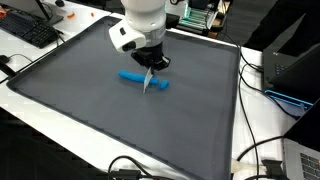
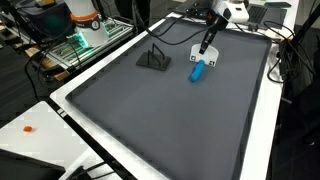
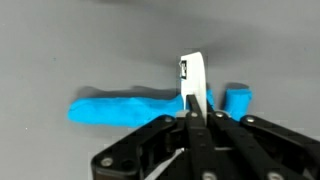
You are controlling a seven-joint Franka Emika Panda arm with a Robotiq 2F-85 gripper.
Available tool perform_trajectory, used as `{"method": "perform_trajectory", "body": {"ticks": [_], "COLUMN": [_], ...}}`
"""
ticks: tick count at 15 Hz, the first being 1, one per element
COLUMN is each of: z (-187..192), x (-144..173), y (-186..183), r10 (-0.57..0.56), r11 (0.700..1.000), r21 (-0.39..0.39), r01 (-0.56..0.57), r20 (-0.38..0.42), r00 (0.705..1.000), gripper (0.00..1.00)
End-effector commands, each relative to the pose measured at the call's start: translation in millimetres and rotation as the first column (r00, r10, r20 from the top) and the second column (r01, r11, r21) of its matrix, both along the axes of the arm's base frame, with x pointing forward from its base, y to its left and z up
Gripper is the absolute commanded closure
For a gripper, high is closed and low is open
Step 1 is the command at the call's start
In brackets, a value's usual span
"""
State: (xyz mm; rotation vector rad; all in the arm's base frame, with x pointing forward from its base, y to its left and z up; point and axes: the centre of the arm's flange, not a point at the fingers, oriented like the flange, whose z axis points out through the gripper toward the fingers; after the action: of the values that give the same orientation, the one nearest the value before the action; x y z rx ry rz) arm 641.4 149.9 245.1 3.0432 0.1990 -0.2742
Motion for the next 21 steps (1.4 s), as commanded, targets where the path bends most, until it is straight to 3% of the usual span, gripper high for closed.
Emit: {"method": "perform_trajectory", "body": {"ticks": [1, 9, 21], "z": [-17.4, -9.8, 33.2], "x": [-18.6, -19.8, -17.0], "y": [-2.3, -2.8, -9.2], "r10": [-0.047, -0.046, -0.036], "r11": [0.998, 0.999, 0.999], "r21": [0.025, 0.014, 0.014], "r01": [0.049, 0.048, 0.038], "r20": [-0.091, -0.102, -0.083], "r00": [0.995, 0.994, 0.996], "gripper": [0.99, 0.99, 0.99]}}
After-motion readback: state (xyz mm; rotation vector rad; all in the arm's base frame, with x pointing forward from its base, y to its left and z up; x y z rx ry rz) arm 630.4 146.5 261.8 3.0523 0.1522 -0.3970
